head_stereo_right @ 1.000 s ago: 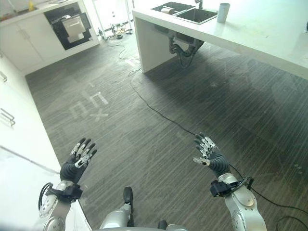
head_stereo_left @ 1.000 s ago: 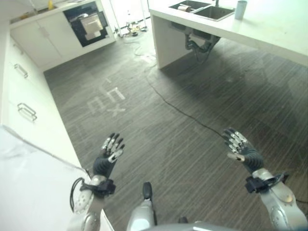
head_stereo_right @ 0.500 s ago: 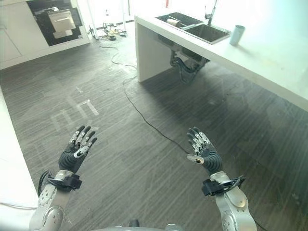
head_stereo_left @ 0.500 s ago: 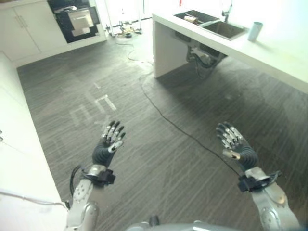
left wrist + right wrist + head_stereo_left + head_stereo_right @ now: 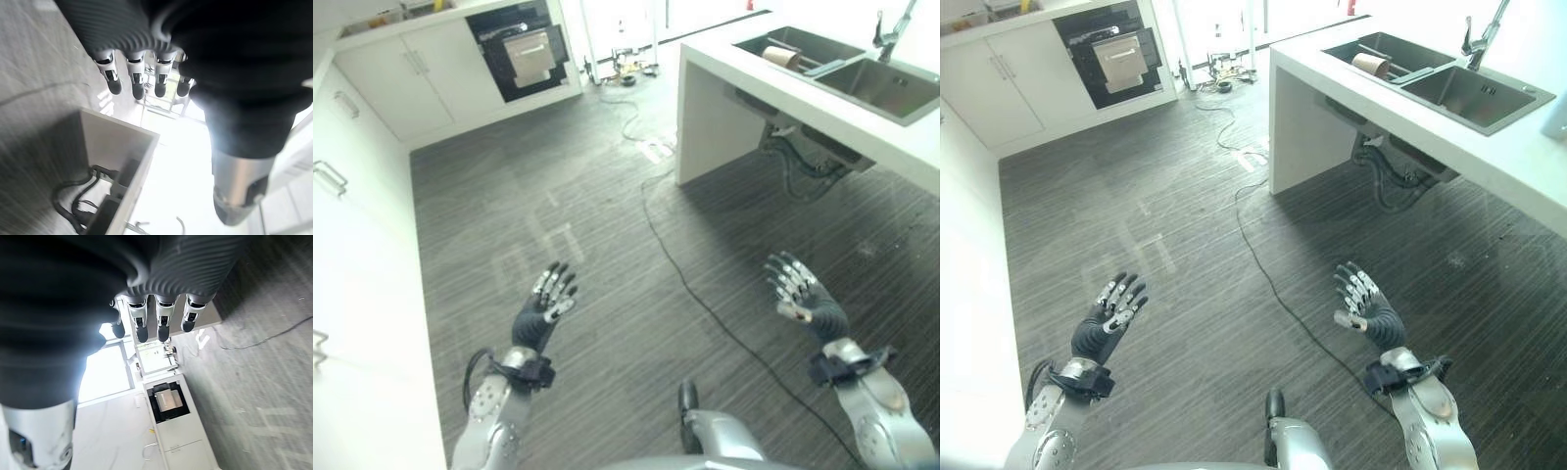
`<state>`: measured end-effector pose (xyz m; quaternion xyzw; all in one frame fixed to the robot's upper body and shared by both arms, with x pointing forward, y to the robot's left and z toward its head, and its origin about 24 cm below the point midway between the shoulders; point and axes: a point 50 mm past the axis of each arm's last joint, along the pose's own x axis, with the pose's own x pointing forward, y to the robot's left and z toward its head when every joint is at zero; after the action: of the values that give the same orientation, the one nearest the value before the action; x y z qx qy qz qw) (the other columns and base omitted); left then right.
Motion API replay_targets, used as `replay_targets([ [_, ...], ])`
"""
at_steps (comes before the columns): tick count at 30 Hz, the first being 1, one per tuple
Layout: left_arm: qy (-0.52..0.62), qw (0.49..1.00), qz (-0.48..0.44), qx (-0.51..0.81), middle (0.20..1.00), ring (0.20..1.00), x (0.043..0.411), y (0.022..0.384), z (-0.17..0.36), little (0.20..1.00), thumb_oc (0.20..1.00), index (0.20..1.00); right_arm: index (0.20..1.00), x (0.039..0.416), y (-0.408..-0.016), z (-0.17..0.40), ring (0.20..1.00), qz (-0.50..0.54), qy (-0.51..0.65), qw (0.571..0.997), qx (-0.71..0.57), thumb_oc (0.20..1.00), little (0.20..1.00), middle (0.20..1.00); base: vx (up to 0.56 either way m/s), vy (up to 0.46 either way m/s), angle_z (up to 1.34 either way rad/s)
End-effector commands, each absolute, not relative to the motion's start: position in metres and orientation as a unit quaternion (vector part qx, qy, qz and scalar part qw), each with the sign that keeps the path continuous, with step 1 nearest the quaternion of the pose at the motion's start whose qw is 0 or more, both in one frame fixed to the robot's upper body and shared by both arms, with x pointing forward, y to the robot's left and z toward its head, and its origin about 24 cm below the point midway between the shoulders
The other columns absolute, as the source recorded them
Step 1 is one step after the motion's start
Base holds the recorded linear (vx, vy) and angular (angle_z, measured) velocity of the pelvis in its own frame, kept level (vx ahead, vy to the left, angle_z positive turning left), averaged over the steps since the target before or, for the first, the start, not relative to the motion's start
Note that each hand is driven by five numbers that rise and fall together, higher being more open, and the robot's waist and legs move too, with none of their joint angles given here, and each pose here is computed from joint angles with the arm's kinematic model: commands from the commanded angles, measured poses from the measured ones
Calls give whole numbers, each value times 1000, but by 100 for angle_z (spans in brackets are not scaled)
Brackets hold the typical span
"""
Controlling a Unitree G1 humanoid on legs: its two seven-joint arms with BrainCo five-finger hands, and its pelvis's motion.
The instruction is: Place the dishes in the dishwasher.
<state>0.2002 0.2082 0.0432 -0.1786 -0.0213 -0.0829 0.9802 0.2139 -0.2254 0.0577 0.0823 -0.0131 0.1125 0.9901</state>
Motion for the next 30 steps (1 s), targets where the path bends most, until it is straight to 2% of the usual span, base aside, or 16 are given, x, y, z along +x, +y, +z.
replay_targets([
  [1, -41, 983, -74, -165, 1000, 1000, 191, 222, 50, 1000, 1000, 1000, 1000, 203, -219, 75, 1000, 139, -57, 986, 69, 1000, 1000, 1000, 431, -341, -71],
  [5, -35, 979, -105, -172, 1000, 1000, 190, 211, 42, 1000, 1000, 1000, 1000, 203, -223, 74, 1000, 141, -55, 987, 59, 1000, 1000, 1000, 426, -243, -61],
  [11, -27, 979, -87, -180, 1000, 1000, 179, 215, 40, 1000, 1000, 1000, 1000, 206, -222, 83, 1000, 173, -53, 982, 49, 1000, 1000, 1000, 408, 153, -71],
  [16, -36, 975, -95, -198, 1000, 1000, 173, 216, 35, 1000, 1000, 1000, 1000, 201, -233, 93, 1000, 163, -70, 983, 37, 1000, 1000, 1000, 368, 287, -72],
  [21, -53, 976, -121, -170, 1000, 1000, 191, 219, 50, 1000, 1000, 1000, 1000, 195, -229, 101, 1000, 153, -97, 982, 57, 1000, 1000, 1000, 372, 431, -30],
  [26, -66, 976, -147, -148, 1000, 1000, 200, 211, 61, 1000, 1000, 1000, 1000, 194, -214, 100, 1000, 161, -109, 979, 56, 1000, 1000, 1000, 269, 338, 48],
  [30, -110, 966, -89, -214, 1000, 1000, 210, 214, 72, 1000, 1000, 1000, 1000, 198, -198, 94, 1000, 181, -110, 975, 66, 1000, 1000, 1000, 292, 390, 45],
])
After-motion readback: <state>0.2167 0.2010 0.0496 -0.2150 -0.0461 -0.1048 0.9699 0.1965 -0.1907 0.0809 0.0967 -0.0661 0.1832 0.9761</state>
